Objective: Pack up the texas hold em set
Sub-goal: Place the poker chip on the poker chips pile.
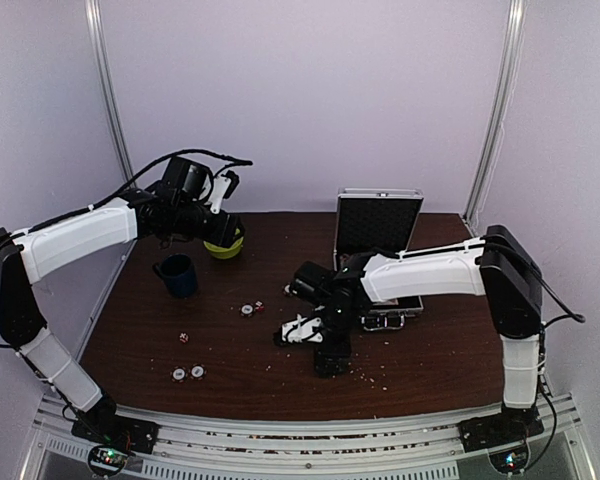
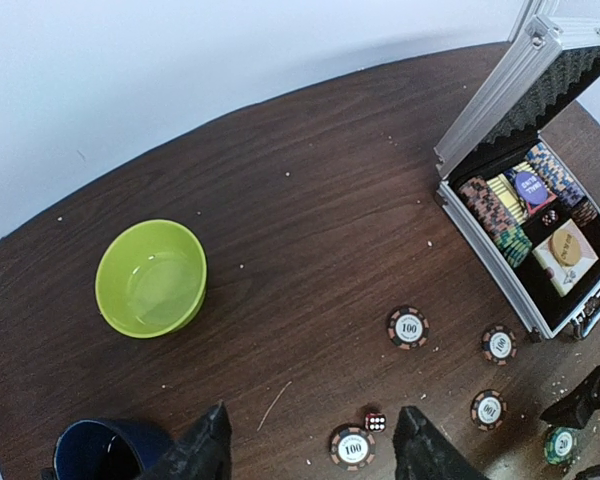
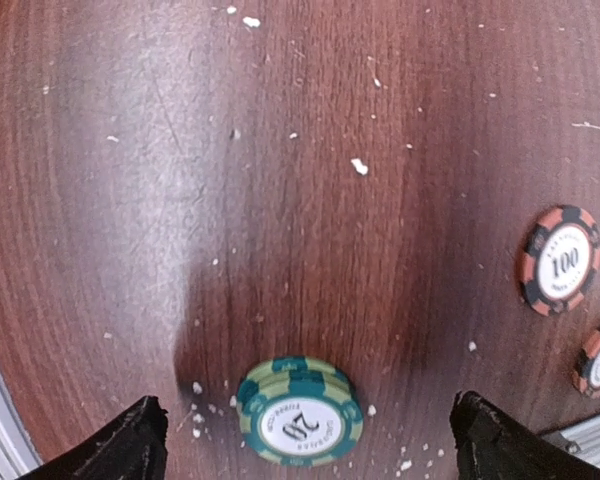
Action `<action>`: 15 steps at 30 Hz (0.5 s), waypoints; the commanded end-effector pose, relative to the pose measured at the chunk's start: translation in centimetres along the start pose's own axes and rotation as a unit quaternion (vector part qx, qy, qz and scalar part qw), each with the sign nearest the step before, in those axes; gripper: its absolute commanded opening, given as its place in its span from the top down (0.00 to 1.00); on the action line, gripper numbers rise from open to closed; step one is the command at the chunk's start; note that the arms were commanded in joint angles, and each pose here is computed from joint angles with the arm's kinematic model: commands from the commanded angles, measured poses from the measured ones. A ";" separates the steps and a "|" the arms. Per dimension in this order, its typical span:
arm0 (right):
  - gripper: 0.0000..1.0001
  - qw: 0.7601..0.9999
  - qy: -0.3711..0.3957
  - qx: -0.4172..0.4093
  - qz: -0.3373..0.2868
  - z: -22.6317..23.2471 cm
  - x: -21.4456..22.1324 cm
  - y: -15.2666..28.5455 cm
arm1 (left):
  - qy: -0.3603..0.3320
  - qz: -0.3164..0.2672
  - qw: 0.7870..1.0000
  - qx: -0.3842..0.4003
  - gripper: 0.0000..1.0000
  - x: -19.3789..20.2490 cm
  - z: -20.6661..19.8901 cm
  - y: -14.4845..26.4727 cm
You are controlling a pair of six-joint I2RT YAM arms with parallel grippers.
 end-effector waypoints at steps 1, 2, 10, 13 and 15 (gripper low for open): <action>0.00 0.999 -0.016 0.044 -0.025 -0.4 0.2 3.8 | -0.005 -0.007 1.000 0.001 0.44 -0.4 0.1 -0.3; 0.00 0.997 -0.030 0.061 -0.029 -0.8 0.3 4.4 | -0.005 -0.007 1.000 0.000 0.44 -0.4 0.1 -0.3; 0.00 0.985 -0.112 0.056 -0.117 -2.1 2.0 6.8 | -0.005 -0.006 1.000 -0.008 0.43 -0.4 0.5 -0.4; 0.11 0.992 -0.086 0.022 -0.093 -1.4 2.5 5.3 | -0.005 -0.006 1.000 -0.008 0.44 -0.4 0.5 -0.3; 0.19 0.993 -0.075 0.032 -0.084 -1.4 2.8 4.7 | -0.005 -0.007 1.000 -0.009 0.44 -0.4 0.5 -0.3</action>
Point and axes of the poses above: each gripper's point midway between its finger pads, its own y axis back along the fingers, its own z axis along the line the jaws close on, x = y × z, the point moved 7 cm from there along y, back along the fingers, and after that the axes turned 11 degrees about y, right-handed, at the moved point
